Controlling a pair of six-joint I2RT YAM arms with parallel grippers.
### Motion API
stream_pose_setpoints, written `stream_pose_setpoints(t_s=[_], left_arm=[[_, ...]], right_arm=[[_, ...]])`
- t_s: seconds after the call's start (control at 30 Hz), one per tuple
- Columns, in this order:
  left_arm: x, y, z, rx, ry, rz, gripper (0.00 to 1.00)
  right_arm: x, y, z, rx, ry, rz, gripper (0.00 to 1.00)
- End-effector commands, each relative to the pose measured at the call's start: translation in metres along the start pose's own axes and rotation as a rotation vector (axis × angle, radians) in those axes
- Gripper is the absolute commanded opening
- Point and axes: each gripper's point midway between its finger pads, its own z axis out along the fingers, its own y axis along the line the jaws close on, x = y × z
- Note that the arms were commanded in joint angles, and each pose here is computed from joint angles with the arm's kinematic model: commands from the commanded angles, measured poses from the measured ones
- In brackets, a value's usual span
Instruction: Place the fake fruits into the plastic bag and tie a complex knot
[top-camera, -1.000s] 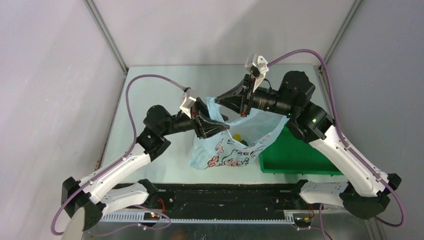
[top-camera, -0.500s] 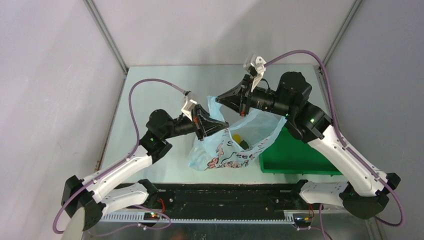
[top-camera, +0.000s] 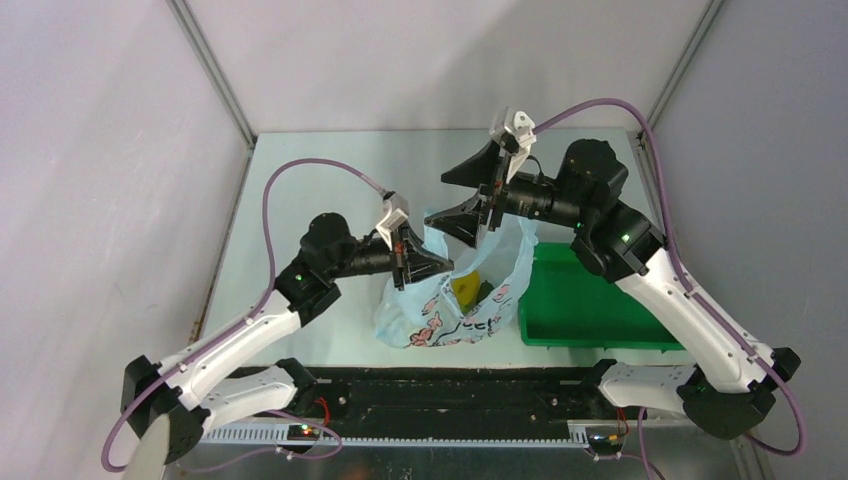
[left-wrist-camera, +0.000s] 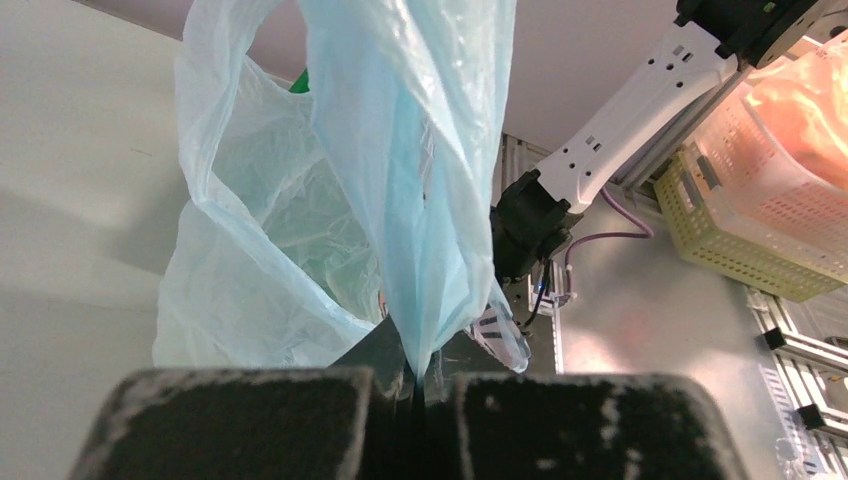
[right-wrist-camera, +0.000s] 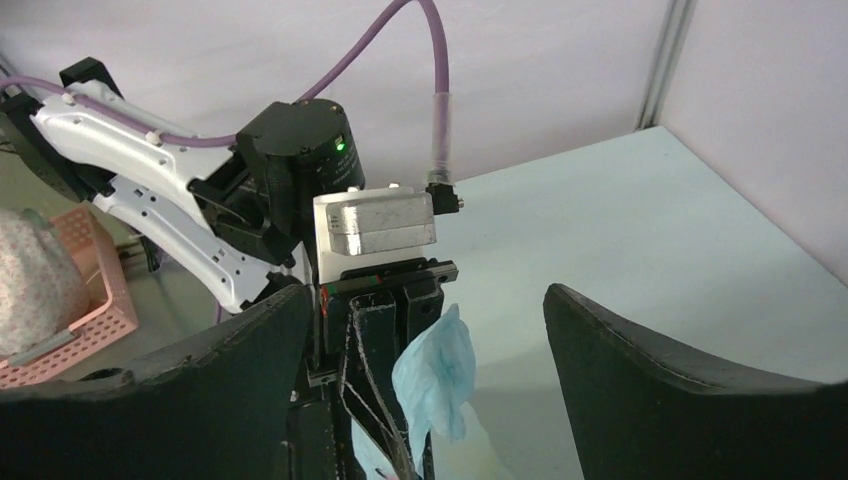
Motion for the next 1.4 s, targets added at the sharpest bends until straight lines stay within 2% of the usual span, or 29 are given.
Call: stream_pose_setpoints(t_s=[0.0,0.37,0.53,0.6,0.63,0.67,0.7,0.73,0.77,0.8,0.83,0.87,0.93,1.0,1.1,1.23,1.3,1.37], left_arm=[[-0.021,-0.014,-0.005,0.031,-0.030,0.082,0.00],[-0.023,-0.015,-0.006,0.032,-0.040,0.089,0.00],[-0.025,-0.016,-0.006,0.034,-0.050,0.091,0.00],[-0.025,-0.017,-0.006,0.036,-0.050,0.090,0.00],[-0.025,-0.017,-0.006,0.036,-0.050,0.090,0.00],[-0.025,-0.017,-0.006,0.036,-0.050,0.089,0.00],[-0.026,-0.016,-0.006,0.033,-0.052,0.089,0.00],[-0.025,-0.015,-0.006,0.026,-0.044,0.090,0.03],[-0.029,-0.015,-0.006,0.017,-0.049,0.098,0.23],[-0.029,-0.014,-0.007,0.008,-0.040,0.099,0.36],[-0.035,-0.014,-0.008,-0.003,-0.052,0.110,0.59],[-0.039,-0.013,-0.008,-0.012,-0.063,0.119,0.75],[-0.052,-0.016,-0.009,-0.018,-0.100,0.140,0.88],[-0.067,-0.019,-0.008,-0.013,-0.142,0.157,0.92],[-0.078,-0.021,-0.002,0.010,-0.176,0.149,0.93],[-0.068,-0.021,0.007,0.057,-0.149,0.097,0.88],[-0.058,-0.020,0.010,0.075,-0.126,0.068,0.81],[-0.049,-0.018,0.012,0.088,-0.106,0.041,0.60]], right_arm=[[0.005,0.009,0.005,-0.069,0.024,0.000,0.91],[0.034,0.004,0.013,-0.085,0.114,0.052,0.76],[0.042,0.003,0.015,-0.092,0.139,0.068,0.64],[0.042,0.004,0.015,-0.098,0.140,0.071,0.54],[0.042,0.005,0.015,-0.101,0.138,0.071,0.41],[0.041,0.006,0.015,-0.106,0.135,0.070,0.34],[0.039,0.006,0.015,-0.106,0.129,0.067,0.20],[0.037,0.007,0.014,-0.108,0.125,0.064,0.14],[0.036,0.007,0.013,-0.108,0.120,0.061,0.03],[0.035,0.007,0.013,-0.105,0.118,0.059,0.01],[0.034,0.007,0.012,-0.104,0.116,0.057,0.00],[0.034,0.007,0.012,-0.102,0.115,0.056,0.00],[0.032,0.007,0.011,-0.103,0.111,0.054,0.00],[0.032,0.007,0.012,-0.104,0.108,0.053,0.00],[0.030,0.007,0.011,-0.103,0.101,0.049,0.00],[0.025,0.004,0.010,-0.087,0.086,0.044,0.00],[0.022,0.002,0.009,-0.076,0.077,0.040,0.00],[0.020,-0.001,0.008,-0.058,0.068,0.040,0.00]])
